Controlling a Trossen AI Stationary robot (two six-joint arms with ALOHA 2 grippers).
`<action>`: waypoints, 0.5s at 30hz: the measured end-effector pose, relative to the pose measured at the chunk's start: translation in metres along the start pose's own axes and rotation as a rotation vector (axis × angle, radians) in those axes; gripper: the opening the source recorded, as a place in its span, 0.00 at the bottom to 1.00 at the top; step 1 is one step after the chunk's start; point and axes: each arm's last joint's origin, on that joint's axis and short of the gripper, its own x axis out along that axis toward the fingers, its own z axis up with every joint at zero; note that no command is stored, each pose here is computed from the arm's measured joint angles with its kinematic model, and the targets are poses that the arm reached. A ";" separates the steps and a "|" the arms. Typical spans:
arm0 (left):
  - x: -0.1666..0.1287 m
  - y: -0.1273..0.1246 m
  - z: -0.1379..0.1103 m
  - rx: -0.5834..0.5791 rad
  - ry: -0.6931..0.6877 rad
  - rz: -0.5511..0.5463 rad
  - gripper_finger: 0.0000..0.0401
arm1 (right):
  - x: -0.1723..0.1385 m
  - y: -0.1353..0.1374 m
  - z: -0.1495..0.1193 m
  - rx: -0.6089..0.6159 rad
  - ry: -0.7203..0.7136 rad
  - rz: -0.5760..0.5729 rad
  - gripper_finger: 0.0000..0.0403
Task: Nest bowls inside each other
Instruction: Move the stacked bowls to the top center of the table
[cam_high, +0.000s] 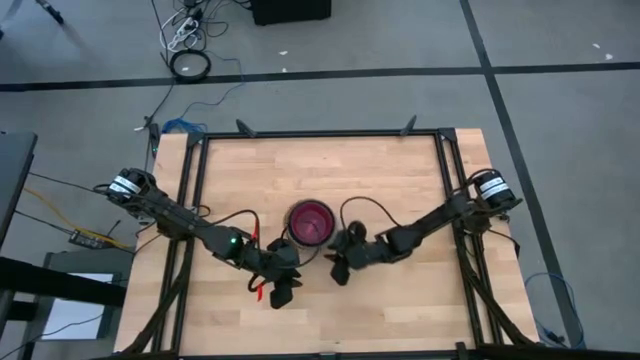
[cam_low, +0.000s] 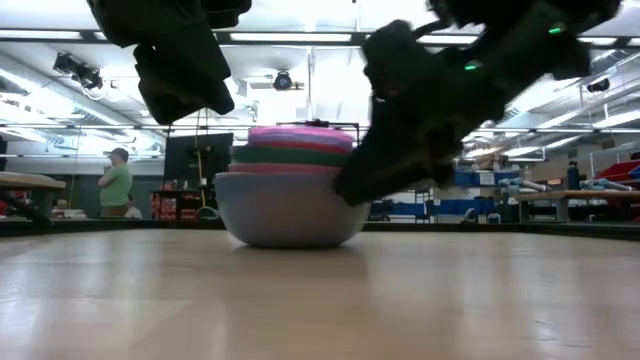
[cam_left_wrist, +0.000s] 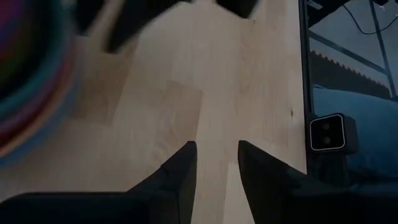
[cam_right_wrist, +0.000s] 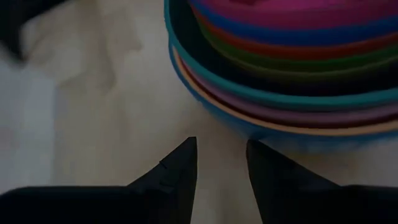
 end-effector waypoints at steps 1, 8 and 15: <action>0.000 0.000 0.000 0.002 0.000 0.000 0.32 | 0.003 -0.003 0.006 0.005 -0.015 -0.014 0.32; 0.000 0.000 0.000 0.002 0.000 0.000 0.32 | 0.018 -0.027 0.044 -0.002 -0.083 -0.066 0.32; -0.001 -0.001 0.001 -0.003 0.000 -0.001 0.32 | 0.011 -0.018 0.058 -0.076 -0.074 0.055 0.29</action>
